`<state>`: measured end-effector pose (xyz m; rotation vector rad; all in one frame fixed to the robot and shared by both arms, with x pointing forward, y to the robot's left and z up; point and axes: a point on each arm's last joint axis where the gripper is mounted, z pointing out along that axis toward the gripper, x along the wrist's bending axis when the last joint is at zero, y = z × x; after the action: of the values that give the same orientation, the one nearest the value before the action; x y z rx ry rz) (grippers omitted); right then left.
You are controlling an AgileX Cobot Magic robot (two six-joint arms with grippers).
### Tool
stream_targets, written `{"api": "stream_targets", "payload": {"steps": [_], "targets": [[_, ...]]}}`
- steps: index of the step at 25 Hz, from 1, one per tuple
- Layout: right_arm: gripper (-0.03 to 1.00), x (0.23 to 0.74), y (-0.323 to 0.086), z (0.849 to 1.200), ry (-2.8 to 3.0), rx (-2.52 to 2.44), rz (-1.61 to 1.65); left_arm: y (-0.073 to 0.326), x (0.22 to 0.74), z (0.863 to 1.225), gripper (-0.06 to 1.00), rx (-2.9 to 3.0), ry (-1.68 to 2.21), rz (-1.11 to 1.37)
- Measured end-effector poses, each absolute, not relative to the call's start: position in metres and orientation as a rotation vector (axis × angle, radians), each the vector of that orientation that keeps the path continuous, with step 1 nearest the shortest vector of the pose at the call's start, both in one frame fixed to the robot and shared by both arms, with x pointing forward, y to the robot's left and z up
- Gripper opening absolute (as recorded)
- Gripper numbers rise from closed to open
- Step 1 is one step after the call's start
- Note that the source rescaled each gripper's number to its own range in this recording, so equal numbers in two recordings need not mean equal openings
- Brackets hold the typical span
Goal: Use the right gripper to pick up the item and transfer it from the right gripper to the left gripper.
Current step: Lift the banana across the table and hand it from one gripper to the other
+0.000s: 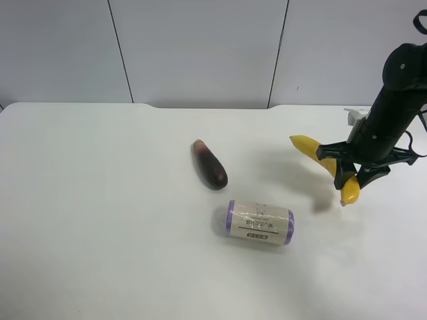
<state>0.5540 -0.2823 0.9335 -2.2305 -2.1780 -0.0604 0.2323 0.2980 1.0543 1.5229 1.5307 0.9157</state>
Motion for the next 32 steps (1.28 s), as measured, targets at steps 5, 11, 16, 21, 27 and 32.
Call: {"api": "stream_targets", "payload": {"steps": [5,11,16,21,27,32], "targets": [[0.0,0.546,-0.262,0.962,-2.315,-2.157,-0.155,0.298,0.232,1.054,0.75,1.523,1.531,0.916],[0.0,0.533,-0.228,0.987,-2.515,-1.975,-0.244,0.298,0.232,1.054,0.75,1.523,1.531,0.916],[0.0,0.519,-0.198,1.0,-2.689,-1.76,-0.301,0.298,0.232,1.054,0.75,1.523,1.531,0.916],[0.0,0.511,-0.166,1.01,-2.818,-1.546,-0.326,0.298,0.232,1.054,0.75,1.523,1.531,0.916],[0.0,0.5,-0.123,1.038,-2.973,-1.259,-0.417,0.297,0.232,1.054,0.75,1.536,1.518,0.918],[0.0,0.49,-0.096,1.051,-3.04,-1.07,-0.435,0.293,0.234,1.055,0.75,1.603,1.453,0.901]]}}
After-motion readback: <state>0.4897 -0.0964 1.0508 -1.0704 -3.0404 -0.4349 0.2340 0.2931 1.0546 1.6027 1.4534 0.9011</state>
